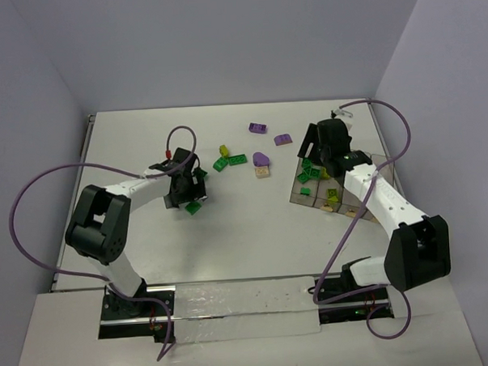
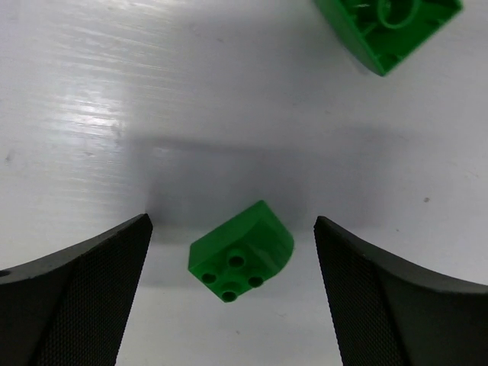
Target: Sort the legos into containers by color
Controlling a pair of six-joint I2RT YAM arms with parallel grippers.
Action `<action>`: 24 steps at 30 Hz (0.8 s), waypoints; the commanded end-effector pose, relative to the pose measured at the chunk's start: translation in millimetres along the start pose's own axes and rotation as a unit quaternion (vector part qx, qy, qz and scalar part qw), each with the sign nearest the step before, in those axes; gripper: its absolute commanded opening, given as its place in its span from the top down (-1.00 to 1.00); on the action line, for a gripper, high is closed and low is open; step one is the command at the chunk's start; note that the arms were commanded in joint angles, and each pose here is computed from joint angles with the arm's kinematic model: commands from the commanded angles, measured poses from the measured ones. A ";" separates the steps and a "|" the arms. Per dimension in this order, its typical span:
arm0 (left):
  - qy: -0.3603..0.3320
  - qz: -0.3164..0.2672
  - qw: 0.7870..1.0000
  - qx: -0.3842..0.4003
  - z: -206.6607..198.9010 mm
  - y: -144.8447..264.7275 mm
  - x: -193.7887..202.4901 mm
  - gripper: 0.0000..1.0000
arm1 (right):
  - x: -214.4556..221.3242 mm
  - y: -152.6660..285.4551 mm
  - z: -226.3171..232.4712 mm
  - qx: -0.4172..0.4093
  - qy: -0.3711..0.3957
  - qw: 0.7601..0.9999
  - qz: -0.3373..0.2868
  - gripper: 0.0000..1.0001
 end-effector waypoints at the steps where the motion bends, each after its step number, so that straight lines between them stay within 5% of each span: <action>1: -0.031 -0.009 0.998 0.061 -33.0 3.6 6.9 -0.83 | -9.0 14.9 4.9 -0.017 -0.008 1.000 -0.022 -0.68; 8: -0.071 0.007 0.997 0.020 -46.0 0.5 30.2 -0.65 | -4.7 15.4 3.3 -0.017 -0.005 1.000 -0.017 -0.68; 15: -0.071 0.023 0.997 -0.001 -46.3 -8.3 37.7 -0.23 | -5.4 17.9 2.3 -0.017 -0.007 1.000 -0.019 -0.68; 18: -0.071 0.019 0.997 -0.005 -46.7 -7.0 34.1 0.31 | -6.7 20.1 1.6 -0.017 -0.007 1.000 -0.023 -0.68; 20: -0.074 0.016 0.997 0.002 -50.7 -4.3 29.9 0.86 | -8.1 22.5 1.7 -0.018 -0.007 0.999 -0.025 -0.68; 24: -0.089 0.008 0.996 0.020 -68.2 7.7 22.7 0.99 | -12.6 30.4 3.6 -0.027 -0.009 0.999 -0.032 -0.68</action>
Point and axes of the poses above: each gripper's point midway between its finger pads, its own y axis back along the fingers, its own z axis along the line the jaws close on, x = y × z, the point moved 3 cm from there along y, back along the fingers, and after that the axes turned 9 degrees about -y, right-handed, at the moved point
